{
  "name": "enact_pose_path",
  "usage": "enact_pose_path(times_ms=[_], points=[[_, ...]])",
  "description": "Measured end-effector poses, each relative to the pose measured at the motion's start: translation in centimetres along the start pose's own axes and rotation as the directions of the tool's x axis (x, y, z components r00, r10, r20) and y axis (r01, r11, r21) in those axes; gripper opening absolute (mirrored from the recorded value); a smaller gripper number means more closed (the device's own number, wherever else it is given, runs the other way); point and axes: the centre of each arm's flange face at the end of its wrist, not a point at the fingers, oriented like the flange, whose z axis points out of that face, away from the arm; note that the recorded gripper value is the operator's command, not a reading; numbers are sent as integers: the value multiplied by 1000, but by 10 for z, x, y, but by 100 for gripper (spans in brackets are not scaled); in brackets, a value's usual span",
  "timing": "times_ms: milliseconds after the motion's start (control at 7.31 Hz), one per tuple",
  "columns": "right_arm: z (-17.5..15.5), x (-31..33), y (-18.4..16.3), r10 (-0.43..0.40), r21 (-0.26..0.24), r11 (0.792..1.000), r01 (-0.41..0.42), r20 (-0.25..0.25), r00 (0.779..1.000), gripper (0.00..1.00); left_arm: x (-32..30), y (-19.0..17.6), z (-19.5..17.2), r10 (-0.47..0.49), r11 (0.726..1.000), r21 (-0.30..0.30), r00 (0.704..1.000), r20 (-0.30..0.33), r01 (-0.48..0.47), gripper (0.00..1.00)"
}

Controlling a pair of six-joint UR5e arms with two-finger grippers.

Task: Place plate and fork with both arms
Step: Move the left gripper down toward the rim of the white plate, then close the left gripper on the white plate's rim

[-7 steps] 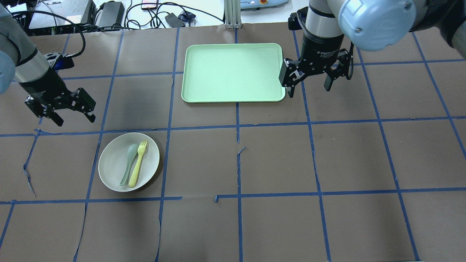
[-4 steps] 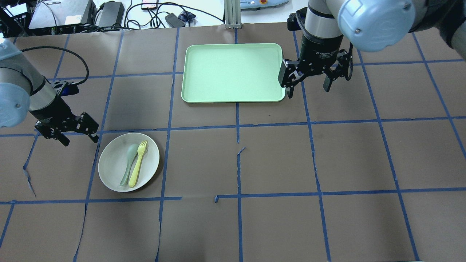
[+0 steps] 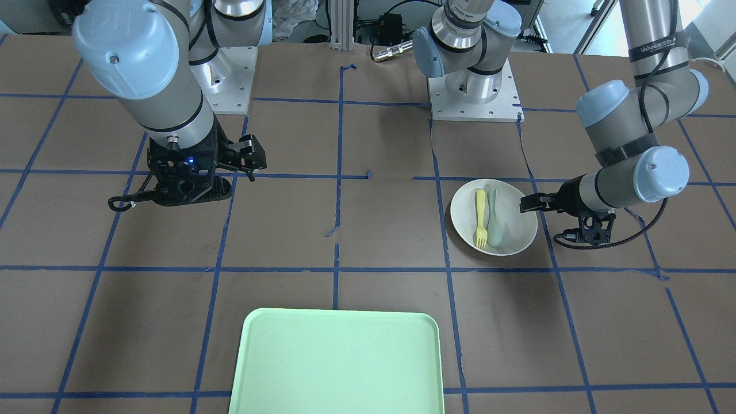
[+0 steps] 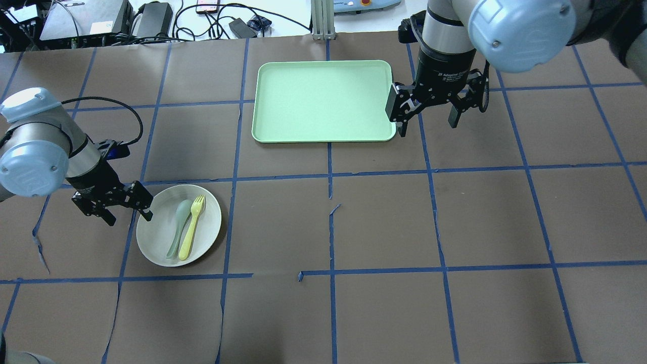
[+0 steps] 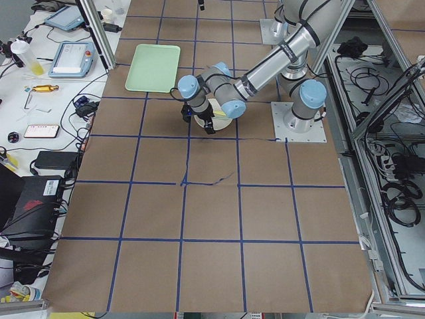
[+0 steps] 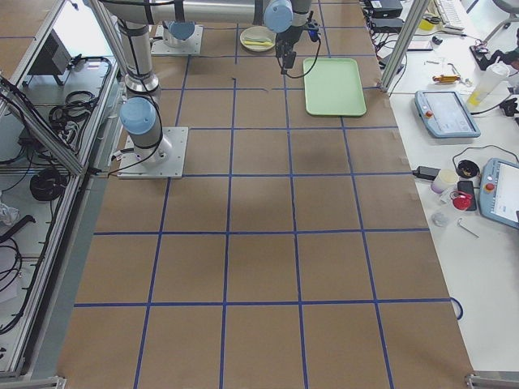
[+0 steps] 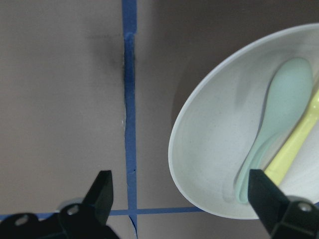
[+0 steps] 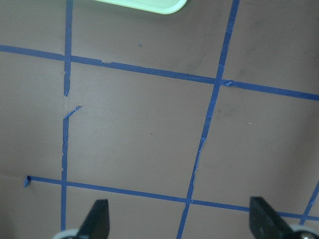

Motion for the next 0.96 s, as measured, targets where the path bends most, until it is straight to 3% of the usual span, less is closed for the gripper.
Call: enact_pose_path(times_ms=[411,684,958], points=[[2,0,0,1,-4,1000,-1,0,1000,100,-1,-5,27,15,999,-43,1000,-14,-15,73],[4,-1,0,2,-8,1000,-2,0,1000,100,-3,-10,38,23,998,-65,999,-22,-25,6],[5,-3,1,0,-10,1000,0,0,1000,100,-5,-14,43,44,996,-74,999,-27,-46,0]])
